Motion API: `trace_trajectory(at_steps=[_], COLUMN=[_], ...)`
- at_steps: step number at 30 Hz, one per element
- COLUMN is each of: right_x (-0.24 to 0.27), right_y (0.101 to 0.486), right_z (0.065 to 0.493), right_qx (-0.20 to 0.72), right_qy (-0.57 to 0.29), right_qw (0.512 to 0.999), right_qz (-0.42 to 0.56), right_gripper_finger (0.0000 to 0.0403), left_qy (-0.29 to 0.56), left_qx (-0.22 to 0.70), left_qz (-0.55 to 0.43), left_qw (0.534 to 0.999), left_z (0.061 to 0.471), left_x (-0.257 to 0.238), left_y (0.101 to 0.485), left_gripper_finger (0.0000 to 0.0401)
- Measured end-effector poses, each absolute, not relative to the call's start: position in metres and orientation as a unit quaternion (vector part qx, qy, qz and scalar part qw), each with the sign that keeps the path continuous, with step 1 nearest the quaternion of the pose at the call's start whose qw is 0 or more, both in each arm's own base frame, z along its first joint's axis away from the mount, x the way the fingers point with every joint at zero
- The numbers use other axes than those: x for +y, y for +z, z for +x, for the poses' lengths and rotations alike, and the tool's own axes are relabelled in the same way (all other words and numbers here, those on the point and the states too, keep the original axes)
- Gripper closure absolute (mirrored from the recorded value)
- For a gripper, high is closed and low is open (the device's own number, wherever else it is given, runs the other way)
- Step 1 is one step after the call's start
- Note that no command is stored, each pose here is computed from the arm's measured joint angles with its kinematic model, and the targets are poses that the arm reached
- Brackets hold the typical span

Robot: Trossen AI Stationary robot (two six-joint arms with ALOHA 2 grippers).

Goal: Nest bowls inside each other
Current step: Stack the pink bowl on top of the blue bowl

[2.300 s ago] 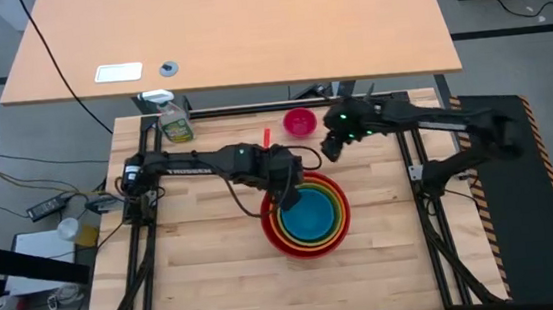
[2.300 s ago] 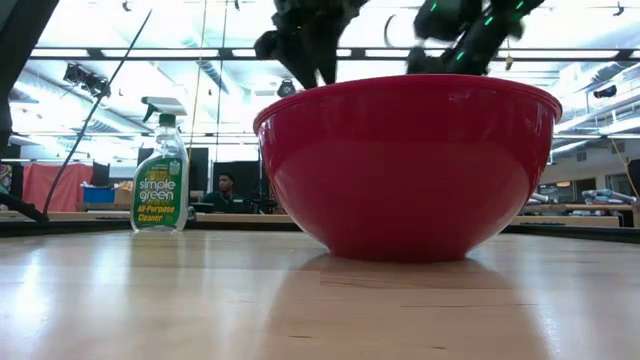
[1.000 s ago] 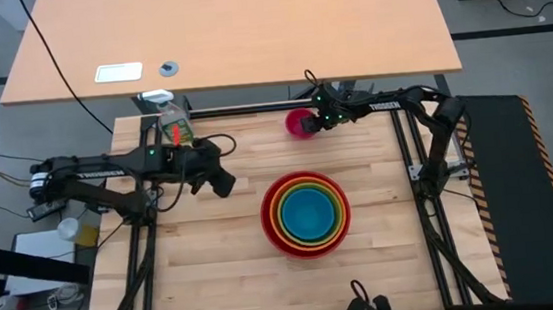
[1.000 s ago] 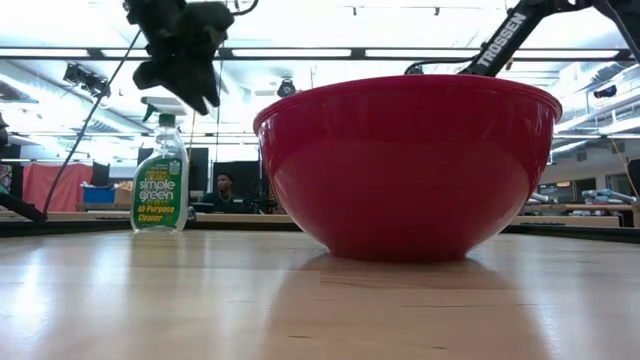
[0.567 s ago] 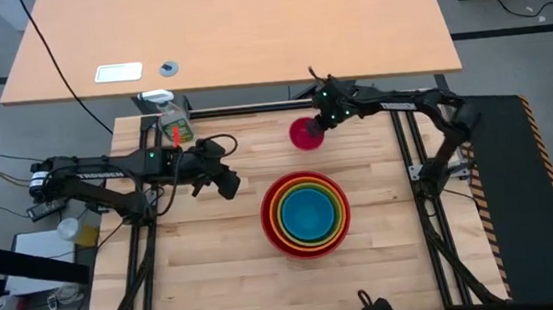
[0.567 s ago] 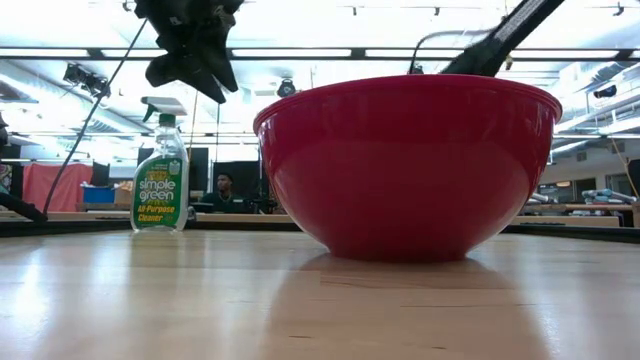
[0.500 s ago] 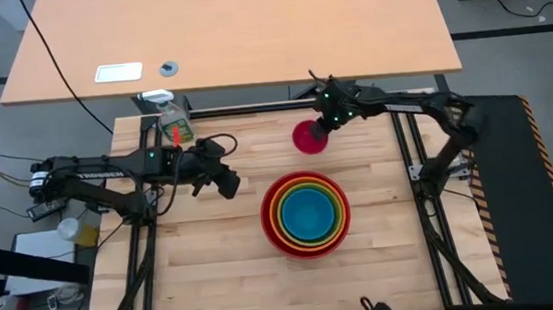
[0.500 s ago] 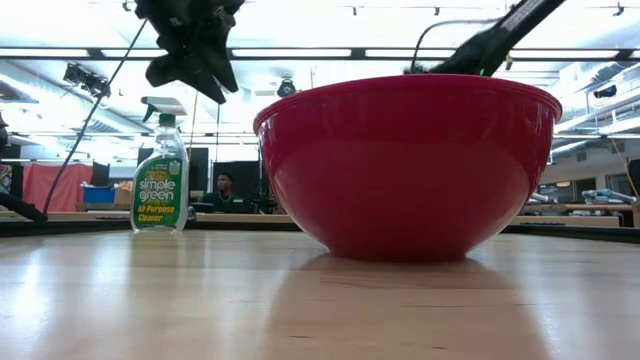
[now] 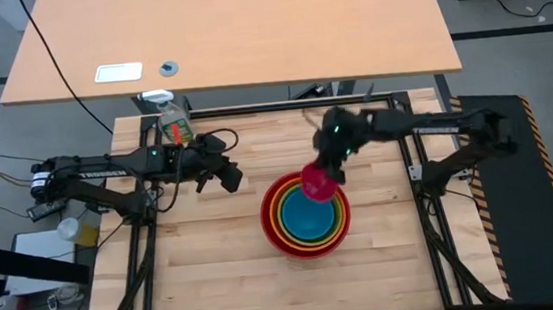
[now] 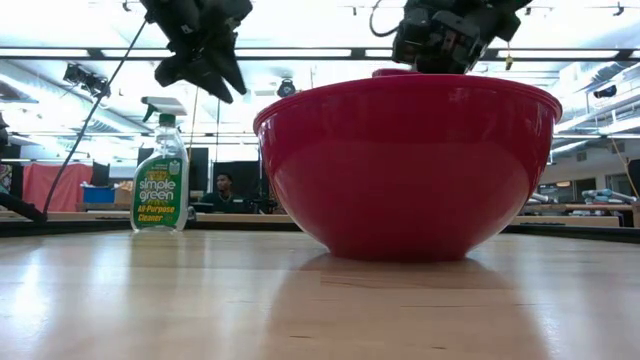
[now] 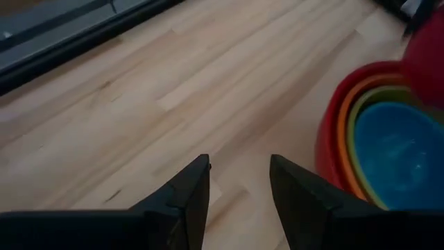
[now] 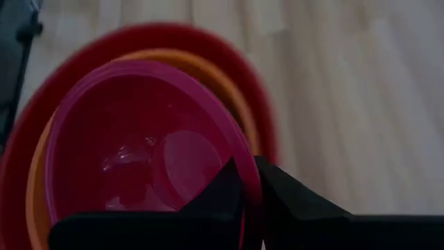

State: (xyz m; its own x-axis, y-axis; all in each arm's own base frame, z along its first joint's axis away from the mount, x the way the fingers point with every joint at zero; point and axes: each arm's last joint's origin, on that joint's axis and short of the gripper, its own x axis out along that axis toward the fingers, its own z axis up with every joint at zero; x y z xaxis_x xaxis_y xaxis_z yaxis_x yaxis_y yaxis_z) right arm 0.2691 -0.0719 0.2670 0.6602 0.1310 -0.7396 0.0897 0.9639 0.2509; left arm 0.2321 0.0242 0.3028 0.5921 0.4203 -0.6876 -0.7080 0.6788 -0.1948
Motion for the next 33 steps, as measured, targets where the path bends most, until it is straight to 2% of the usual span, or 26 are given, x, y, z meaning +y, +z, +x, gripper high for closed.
trace_trajectory(at_steps=[8, 12, 19, 23, 28, 33], right_x=[-0.02, -0.007, 0.004, 0.005, 0.005, -0.007], right_y=[0.233, 0.217, 0.209, 0.21, 0.213, 0.239], right_z=[0.304, 0.31, 0.313, 0.313, 0.312, 0.311], right_qx=[0.461, 0.49, 0.501, 0.498, 0.499, 0.492], right_qy=[0.021, -0.003, 0.012, 0.019, 0.021, -0.014], right_qw=[0.881, 0.869, 0.865, 0.866, 0.866, 0.869], right_qz=[0.101, 0.059, 0.035, 0.026, 0.022, 0.049], right_gripper_finger=[0.0361, 0.0361, 0.0354, 0.0329, 0.0274, 0.0232], left_qy=[0.321, 0.327, 0.331, 0.326, 0.324, 0.319], left_qx=[0.289, 0.283, 0.274, 0.272, 0.267, 0.273], left_qz=[-0.242, -0.261, -0.285, -0.286, -0.287, -0.27], left_qw=[0.869, 0.863, 0.857, 0.859, 0.861, 0.866], left_z=[0.237, 0.237, 0.237, 0.238, 0.239, 0.239], left_x=[0.022, 0.022, 0.02, 0.018, 0.018, 0.018], left_y=[0.305, 0.305, 0.305, 0.305, 0.306, 0.306], left_gripper_finger=[0.0248, 0.0248, 0.0248, 0.0248, 0.0248, 0.0248])
